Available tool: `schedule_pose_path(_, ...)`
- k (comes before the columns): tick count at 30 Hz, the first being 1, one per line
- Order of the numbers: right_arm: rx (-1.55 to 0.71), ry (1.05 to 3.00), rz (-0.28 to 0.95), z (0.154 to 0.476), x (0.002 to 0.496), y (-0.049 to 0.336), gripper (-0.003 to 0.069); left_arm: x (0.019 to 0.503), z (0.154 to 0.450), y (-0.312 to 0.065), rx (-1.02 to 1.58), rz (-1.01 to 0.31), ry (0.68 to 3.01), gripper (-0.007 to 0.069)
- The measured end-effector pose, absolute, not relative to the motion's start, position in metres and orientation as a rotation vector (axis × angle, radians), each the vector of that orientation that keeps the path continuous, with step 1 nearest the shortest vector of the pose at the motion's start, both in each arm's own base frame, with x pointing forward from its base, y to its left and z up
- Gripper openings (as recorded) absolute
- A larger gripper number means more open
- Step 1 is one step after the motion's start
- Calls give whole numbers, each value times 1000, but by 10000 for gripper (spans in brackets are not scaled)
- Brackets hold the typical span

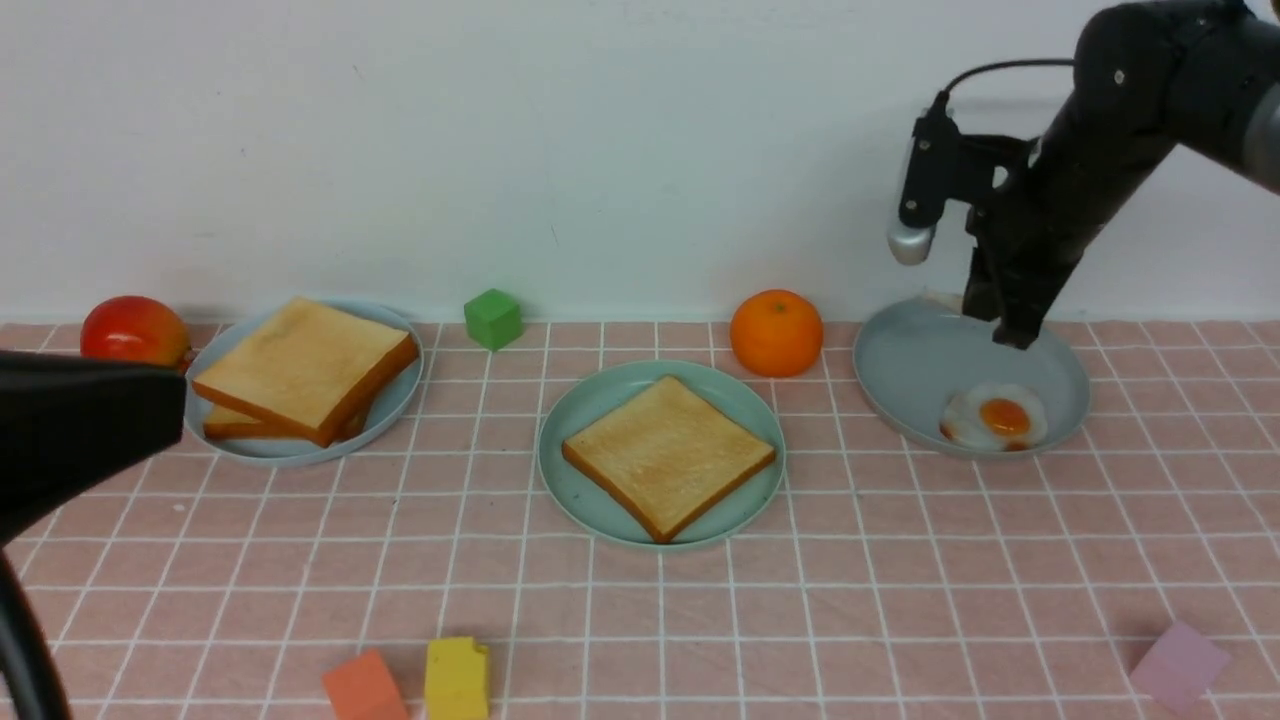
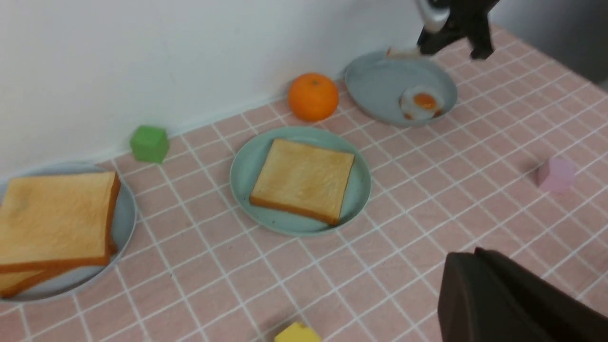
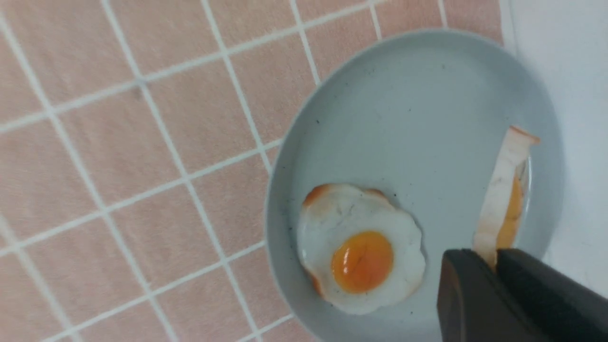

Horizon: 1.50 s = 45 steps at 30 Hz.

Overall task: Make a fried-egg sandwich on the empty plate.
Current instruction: Use the right arm to place the fried egg on the slice of bread in the middle

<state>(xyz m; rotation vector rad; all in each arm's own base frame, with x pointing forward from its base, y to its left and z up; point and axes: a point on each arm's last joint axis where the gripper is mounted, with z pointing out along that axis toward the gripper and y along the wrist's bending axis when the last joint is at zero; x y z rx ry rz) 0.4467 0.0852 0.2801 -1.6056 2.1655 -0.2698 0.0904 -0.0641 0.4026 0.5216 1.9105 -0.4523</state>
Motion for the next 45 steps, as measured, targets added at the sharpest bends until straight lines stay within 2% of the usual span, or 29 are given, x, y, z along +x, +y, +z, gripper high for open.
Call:
schedule_pose_path(4,-1637,2106,-240,299,420,121,81,90,400,-63,531,-433,1936,-4)
schedule_pose_path(5,-1637,2098,-241,301,419,123,81,90,400,-63,531,-432,1938,-4)
schedule_pose_path(8,-1674,2050,-225,299,394,162,81,90,399,-62,537,-411,1950,-3)
schedule_pose_path(11,-1701,2003,-235,291,384,187,81,90,398,-61,537,-406,1958,-3)
schedule_pose_path(12,-1717,1962,-241,283,377,209,81,90,398,-61,536,-404,1962,-3)
schedule_pose_path(15,-1752,1875,-265,273,369,240,81,90,398,-61,537,-402,1965,-2)
schedule_pose_path(20,-1794,1784,-325,249,364,275,81,90,397,-61,538,-400,1972,1)
schedule_pose_path(28,-1804,1830,-416,212,376,279,80,89,396,-60,542,-395,1987,4)
schedule_pose_path(45,-1804,1841,-420,199,379,281,77,89,396,-60,542,-394,1988,4)
